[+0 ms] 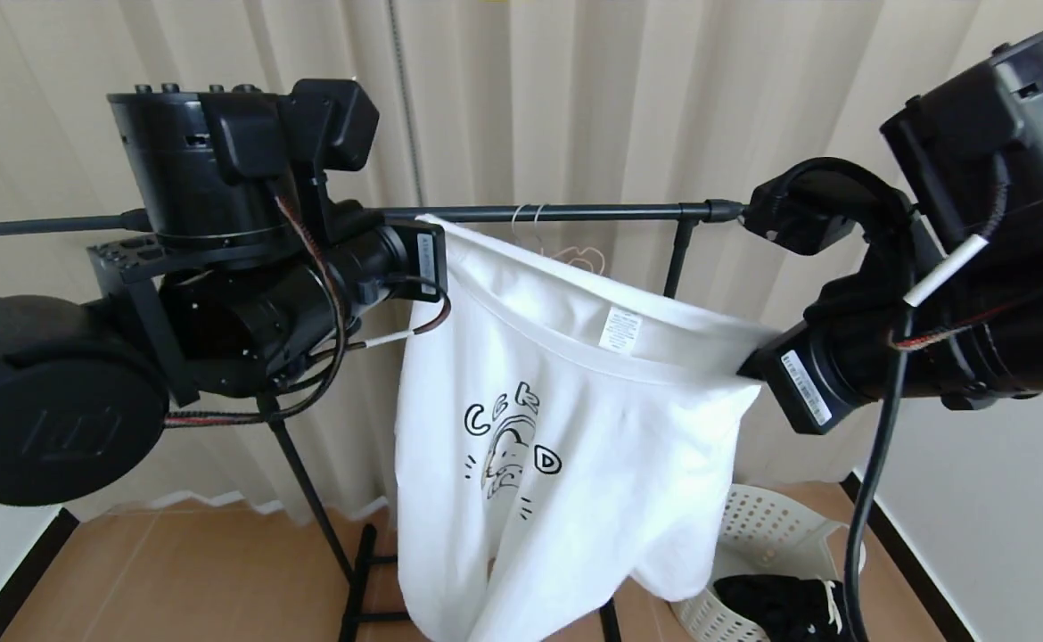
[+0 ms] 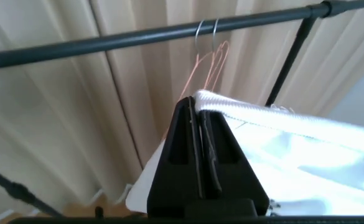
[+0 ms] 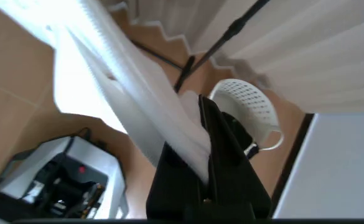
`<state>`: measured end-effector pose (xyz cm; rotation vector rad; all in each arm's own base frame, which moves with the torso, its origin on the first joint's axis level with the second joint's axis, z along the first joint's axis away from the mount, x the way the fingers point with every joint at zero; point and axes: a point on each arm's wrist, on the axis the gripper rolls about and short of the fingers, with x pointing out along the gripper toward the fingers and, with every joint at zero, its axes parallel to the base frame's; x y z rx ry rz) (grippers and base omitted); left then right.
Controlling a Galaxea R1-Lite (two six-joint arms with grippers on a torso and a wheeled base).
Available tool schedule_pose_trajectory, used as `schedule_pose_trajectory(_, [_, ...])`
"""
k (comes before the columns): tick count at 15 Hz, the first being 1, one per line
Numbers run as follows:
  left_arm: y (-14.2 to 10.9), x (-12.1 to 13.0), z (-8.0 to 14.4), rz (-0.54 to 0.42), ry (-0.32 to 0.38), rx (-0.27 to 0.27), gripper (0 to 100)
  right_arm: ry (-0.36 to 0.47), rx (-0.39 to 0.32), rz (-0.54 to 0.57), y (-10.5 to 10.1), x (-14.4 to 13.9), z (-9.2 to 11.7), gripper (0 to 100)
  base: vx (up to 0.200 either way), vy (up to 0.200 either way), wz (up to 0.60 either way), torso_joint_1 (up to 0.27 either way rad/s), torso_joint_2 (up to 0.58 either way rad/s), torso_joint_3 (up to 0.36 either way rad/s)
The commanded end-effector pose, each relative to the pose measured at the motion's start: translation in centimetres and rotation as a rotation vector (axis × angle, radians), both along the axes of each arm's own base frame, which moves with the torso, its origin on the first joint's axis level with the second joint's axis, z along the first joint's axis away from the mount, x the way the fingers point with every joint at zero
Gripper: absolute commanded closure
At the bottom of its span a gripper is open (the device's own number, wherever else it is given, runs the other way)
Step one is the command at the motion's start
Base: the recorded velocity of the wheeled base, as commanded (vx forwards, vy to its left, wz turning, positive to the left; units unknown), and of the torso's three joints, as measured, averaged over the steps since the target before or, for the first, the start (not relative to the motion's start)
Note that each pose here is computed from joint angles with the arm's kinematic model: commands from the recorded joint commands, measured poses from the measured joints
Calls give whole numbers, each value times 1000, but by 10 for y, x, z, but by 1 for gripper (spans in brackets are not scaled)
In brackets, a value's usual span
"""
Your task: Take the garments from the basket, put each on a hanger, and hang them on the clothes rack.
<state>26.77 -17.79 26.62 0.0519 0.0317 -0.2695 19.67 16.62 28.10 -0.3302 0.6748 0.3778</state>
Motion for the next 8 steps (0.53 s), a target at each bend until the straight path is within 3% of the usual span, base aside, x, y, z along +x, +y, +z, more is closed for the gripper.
schedule_pose_trajectory(1, [-20,13,6,-66,-14,-6,100,38,91,97,12,-42,4,100,0,0,0,0,0,0])
schedule_pose_trajectory(4, [-36,9,21,-211,-26,-18,100,142,179,145,54,-70,-10,100,0,0,0,0,0,0])
schedule_pose_trajectory(5, [-37,9,21,-220,-23,-17,100,151,184,146,59,-72,-11,100,0,0,0,0,0,0])
schedule_pose_trajectory(8, [-50,8,26,-306,-26,-20,100,209,260,115,110,-74,-25,100,0,0,0,0,0,0])
